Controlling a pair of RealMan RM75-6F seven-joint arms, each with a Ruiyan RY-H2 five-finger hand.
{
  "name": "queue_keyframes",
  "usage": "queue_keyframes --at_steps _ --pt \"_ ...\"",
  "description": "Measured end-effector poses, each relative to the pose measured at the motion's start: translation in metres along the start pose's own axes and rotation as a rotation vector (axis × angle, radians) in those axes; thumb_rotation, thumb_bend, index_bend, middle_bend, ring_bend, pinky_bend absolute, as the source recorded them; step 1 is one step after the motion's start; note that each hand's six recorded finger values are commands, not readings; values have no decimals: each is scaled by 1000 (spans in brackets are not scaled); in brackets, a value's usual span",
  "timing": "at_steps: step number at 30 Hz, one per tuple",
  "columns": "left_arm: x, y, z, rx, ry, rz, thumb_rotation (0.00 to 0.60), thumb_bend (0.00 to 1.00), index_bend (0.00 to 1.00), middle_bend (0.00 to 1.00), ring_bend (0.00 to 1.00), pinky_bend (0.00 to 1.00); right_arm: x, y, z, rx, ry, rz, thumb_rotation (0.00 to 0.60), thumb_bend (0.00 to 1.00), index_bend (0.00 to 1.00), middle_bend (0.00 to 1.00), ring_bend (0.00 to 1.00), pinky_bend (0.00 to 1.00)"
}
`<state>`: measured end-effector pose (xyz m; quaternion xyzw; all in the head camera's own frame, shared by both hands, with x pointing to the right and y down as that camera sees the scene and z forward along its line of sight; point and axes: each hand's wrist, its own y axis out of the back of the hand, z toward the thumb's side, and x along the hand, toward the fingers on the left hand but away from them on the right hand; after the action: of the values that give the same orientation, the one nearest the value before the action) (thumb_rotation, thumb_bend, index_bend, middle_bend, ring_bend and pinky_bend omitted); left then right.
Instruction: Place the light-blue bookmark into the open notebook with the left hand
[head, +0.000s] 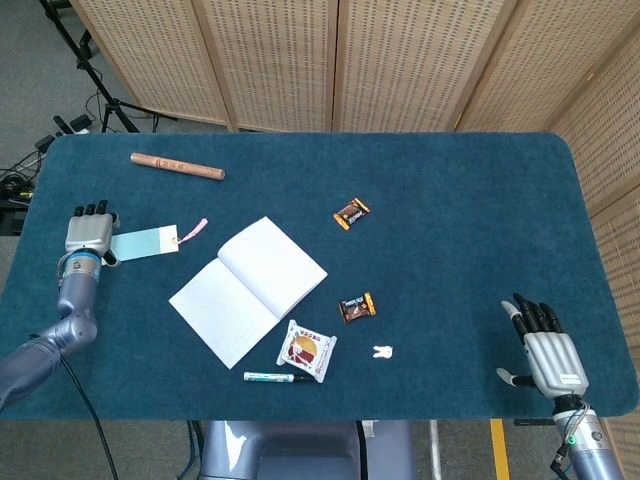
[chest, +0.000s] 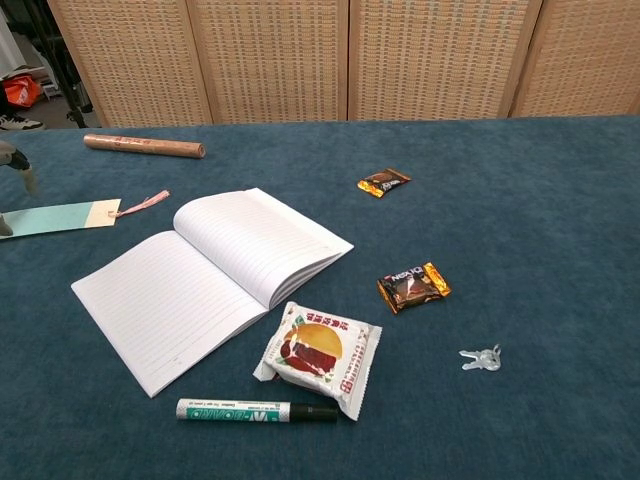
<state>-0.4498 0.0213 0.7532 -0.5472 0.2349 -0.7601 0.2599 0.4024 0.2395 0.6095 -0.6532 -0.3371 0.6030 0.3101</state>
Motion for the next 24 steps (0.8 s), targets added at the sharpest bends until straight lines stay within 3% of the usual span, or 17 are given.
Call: queue_keyframes --at_steps 24 --pt "6 -10 10 18 -20 -7 600 138 328 0 0 0 -2 -1 -1 3 -9 3 600 156 0 0 0 0"
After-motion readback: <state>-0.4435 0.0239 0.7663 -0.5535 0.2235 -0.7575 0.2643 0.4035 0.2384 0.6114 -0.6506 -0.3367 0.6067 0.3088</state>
